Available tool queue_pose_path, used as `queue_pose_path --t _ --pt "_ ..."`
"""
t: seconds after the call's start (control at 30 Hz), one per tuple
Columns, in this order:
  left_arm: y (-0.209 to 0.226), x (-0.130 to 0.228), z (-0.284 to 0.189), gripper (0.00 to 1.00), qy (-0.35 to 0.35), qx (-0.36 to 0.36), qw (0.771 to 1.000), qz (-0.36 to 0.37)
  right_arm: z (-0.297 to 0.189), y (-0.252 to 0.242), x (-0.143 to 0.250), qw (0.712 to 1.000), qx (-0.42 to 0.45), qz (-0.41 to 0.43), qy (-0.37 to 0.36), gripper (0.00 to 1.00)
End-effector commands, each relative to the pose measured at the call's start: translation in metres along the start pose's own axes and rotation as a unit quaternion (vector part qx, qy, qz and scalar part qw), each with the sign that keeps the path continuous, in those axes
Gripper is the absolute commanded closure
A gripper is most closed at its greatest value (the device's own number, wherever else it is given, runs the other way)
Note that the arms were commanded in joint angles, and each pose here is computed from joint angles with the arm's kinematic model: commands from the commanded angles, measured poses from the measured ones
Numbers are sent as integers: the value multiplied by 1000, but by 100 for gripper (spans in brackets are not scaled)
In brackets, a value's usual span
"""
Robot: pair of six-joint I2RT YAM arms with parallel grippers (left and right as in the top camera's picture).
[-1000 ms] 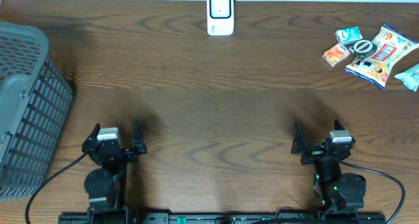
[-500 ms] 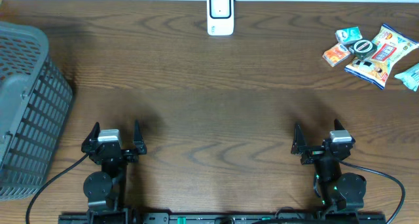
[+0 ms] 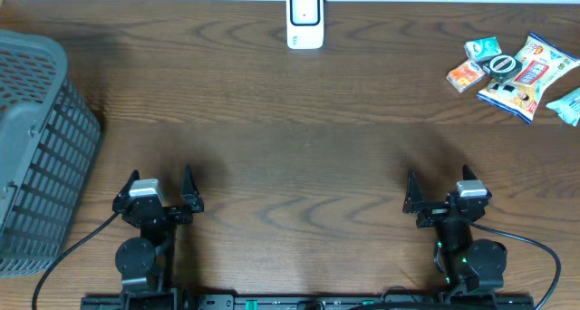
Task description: Scan the item barcode
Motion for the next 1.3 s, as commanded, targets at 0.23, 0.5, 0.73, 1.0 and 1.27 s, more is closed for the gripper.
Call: queue_pose_path --t 0.23,0.5,0.73,1.0,1.27 --pt "-19 9 -1 2 17 60 998 10 0 1 1 1000 -1 -6 0 1" --pt "-19 9 -1 2 15 62 997 34 0 1 1 1000 -1 -6 0 1" --pt "-16 10 0 2 19 43 997 57 0 1 1 1000 -1 -6 0 1" --pt "-16 10 0 2 18 44 997 58 0 1 1 1000 -1 -6 0 1" --pt "-16 10 0 3 19 44 997 58 0 1 1 1000 -1 -6 0 1"
Point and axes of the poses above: each gripper's point midway between its finger pads, its own z axis out along the fingers, its own y axis along the line the jaws close on, x = y × z, the point moved 7 cm from there along -z, back along the fingers, and after that the axes turned 12 degrees about z, right-handed, at the moved point
